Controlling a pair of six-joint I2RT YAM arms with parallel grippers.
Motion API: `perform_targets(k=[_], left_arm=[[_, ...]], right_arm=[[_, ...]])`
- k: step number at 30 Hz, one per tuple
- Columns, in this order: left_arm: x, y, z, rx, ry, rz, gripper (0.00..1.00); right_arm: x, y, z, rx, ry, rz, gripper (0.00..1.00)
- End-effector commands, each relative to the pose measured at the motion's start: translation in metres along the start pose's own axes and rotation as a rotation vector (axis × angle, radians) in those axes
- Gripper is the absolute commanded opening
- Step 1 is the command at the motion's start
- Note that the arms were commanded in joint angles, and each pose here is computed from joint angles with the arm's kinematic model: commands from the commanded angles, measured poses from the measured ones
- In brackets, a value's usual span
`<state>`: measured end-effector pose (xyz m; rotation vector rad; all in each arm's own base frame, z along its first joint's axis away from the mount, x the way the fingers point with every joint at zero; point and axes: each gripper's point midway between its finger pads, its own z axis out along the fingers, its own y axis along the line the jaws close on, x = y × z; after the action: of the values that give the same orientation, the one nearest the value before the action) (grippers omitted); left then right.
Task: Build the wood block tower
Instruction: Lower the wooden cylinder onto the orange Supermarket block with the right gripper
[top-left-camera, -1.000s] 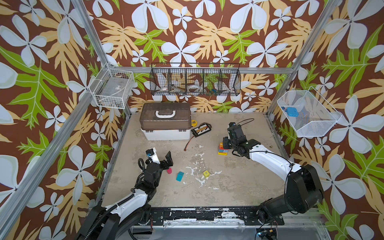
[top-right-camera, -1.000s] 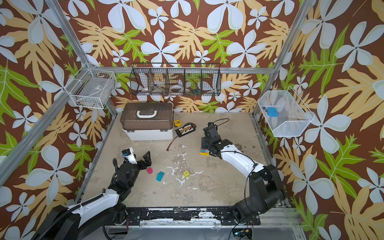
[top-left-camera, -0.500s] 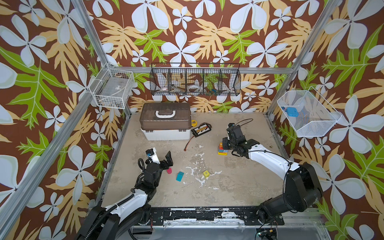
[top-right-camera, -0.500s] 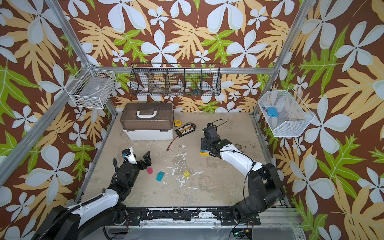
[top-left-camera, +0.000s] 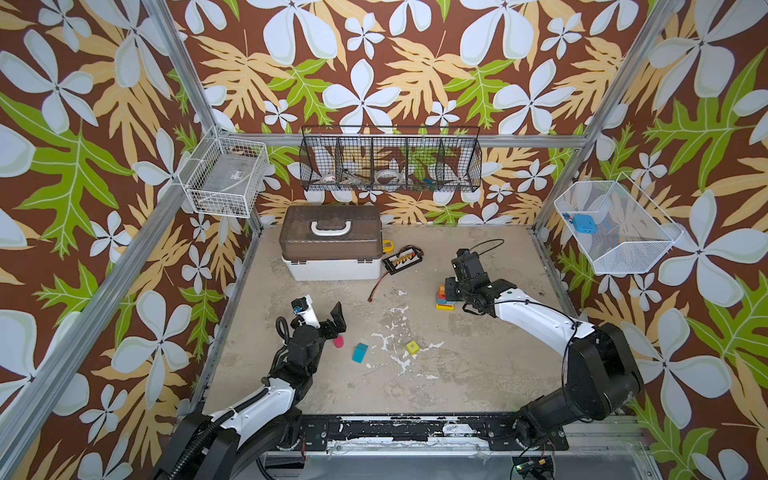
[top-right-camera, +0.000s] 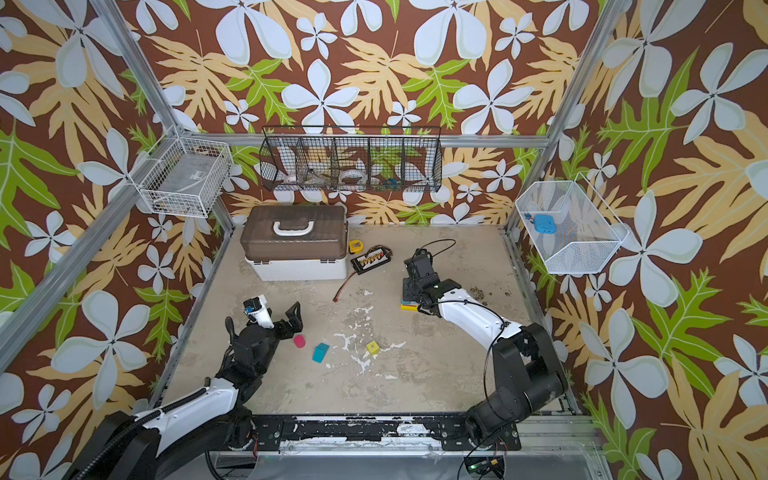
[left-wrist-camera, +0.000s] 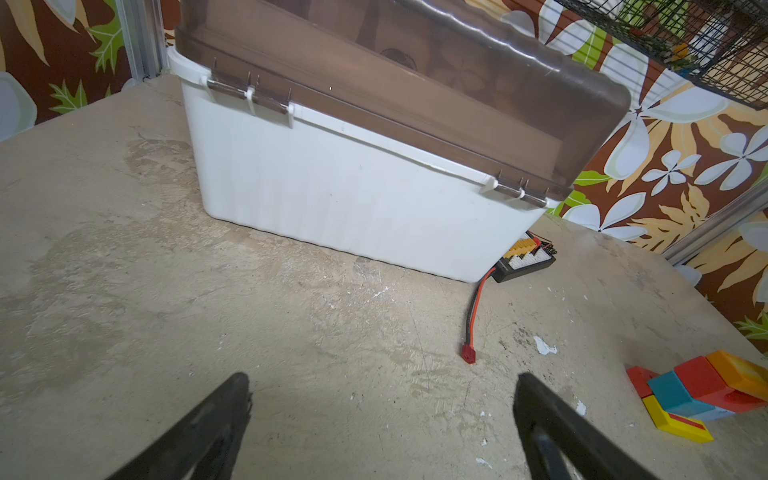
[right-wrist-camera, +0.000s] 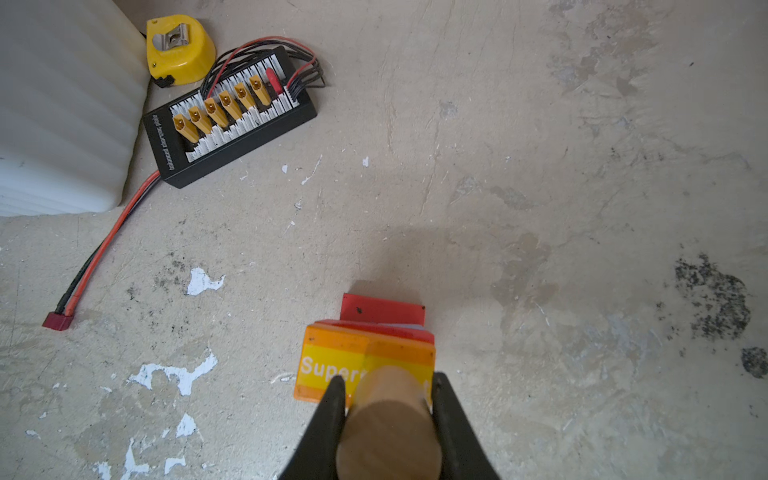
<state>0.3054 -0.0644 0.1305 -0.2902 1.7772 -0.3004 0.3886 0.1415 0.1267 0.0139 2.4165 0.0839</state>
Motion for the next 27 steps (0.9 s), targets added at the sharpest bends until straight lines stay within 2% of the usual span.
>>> perform_targets(k=[1,27], left_arm=[[-0.0068,-0.0036,-0.0002,0.015,-0.026,0.0,1.0],[-0.0081,-0.0036,-0.0014,0.018,-0.033,-0.003,1.0]], right_arm=[[-0.0039,-0.0026,-0.0003,0.018,-0.013,0.004,0.12],[-0.0031,-0.0029,0.009,0.01,0.001,0.013,0.14]])
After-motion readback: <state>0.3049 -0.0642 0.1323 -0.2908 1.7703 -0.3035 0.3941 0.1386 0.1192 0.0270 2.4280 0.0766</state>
